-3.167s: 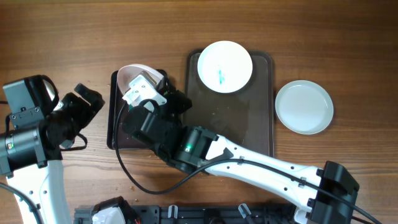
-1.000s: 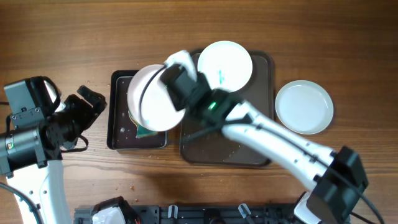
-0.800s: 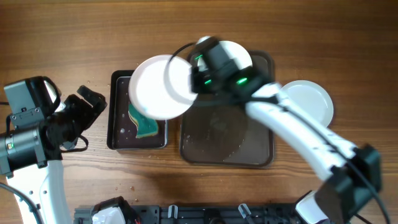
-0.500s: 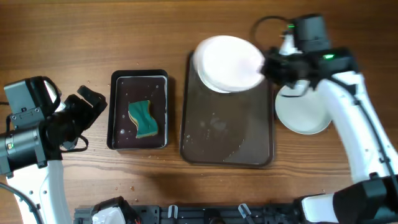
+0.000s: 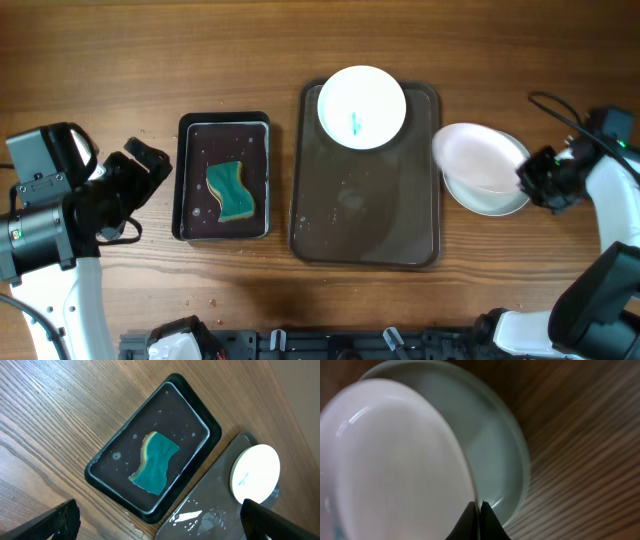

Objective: Clean dirty plates on tray and stack at the side
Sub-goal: 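Carry the plate right and stack it on the first clean plate, then reach the right gripper to the last blue-smeared plate on the tray, then grasp the plate rim with the right gripper and pull it down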

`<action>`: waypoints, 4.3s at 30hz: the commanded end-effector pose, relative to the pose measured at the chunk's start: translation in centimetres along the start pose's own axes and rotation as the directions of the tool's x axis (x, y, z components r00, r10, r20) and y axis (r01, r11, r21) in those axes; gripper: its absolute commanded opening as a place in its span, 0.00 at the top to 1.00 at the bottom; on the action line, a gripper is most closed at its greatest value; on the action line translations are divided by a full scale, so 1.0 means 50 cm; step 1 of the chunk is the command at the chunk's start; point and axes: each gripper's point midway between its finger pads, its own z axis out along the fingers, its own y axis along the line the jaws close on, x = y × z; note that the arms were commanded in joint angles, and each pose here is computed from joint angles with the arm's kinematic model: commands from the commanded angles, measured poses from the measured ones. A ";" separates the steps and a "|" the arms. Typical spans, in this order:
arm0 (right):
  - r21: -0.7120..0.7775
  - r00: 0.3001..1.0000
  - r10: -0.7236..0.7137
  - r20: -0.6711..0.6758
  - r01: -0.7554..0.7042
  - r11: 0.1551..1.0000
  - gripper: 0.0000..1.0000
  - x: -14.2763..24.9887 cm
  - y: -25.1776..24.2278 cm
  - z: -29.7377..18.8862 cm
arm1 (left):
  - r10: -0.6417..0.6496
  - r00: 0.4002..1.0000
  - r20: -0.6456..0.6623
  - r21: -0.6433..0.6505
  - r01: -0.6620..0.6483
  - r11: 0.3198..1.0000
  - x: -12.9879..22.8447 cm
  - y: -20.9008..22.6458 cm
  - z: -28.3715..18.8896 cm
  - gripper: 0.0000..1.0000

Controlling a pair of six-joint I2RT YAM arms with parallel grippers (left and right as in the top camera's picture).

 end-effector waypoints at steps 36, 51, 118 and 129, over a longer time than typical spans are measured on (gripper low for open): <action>0.006 0.408 -0.884 0.227 0.907 0.420 0.49 0.128 0.565 0.172 | 0.013 1.000 0.011 0.018 -0.013 1.000 -0.004 -0.006 -0.009 0.00; 0.007 0.510 -0.839 0.189 0.854 0.521 0.87 0.126 0.535 0.222 | 0.013 1.000 0.011 0.018 -0.013 1.000 -0.004 -0.006 -0.009 0.00; -0.037 0.840 -0.529 -0.116 0.529 0.848 0.88 0.398 0.296 0.056 | 0.154 0.987 -0.040 0.038 -0.152 0.988 0.014 -0.020 0.004 0.00; -0.234 0.660 -0.746 -0.086 0.715 0.659 0.57 0.426 0.319 -0.019 | 0.360 0.907 -0.217 0.020 -0.364 0.931 0.096 -0.069 0.077 0.11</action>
